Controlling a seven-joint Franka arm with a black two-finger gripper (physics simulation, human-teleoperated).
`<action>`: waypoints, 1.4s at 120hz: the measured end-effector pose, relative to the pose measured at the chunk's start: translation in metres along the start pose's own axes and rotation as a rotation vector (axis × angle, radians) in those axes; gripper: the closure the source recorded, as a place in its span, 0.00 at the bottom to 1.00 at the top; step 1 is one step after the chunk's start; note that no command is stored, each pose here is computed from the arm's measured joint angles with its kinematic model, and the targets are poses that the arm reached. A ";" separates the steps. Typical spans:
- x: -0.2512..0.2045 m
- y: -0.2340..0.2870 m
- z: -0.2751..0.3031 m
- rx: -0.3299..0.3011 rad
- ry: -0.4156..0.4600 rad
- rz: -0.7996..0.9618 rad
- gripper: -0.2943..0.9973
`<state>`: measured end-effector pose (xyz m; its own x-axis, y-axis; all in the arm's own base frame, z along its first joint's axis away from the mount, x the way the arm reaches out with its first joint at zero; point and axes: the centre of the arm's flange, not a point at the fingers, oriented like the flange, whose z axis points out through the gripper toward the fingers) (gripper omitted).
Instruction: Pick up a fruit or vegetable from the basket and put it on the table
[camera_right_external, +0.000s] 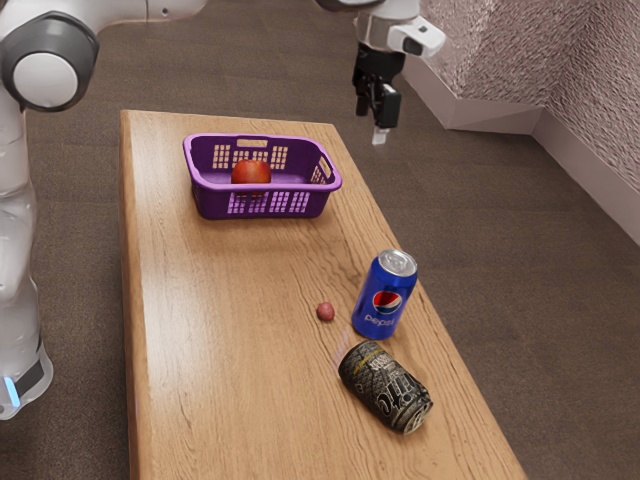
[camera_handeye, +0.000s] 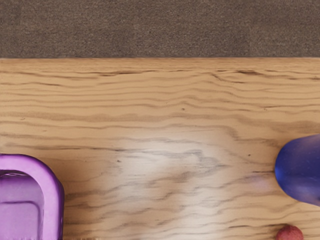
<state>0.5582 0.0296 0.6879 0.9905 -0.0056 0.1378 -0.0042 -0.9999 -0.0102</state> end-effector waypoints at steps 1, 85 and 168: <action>0.000 -0.001 0.000 0.000 0.000 -0.001 0.23; -0.026 -0.183 0.022 0.043 -0.041 -0.299 0.23; -0.109 -0.170 0.111 -0.014 -0.095 -0.259 0.23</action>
<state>0.4667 0.2013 0.5652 0.9673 0.2502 0.0404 0.2493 -0.9681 0.0267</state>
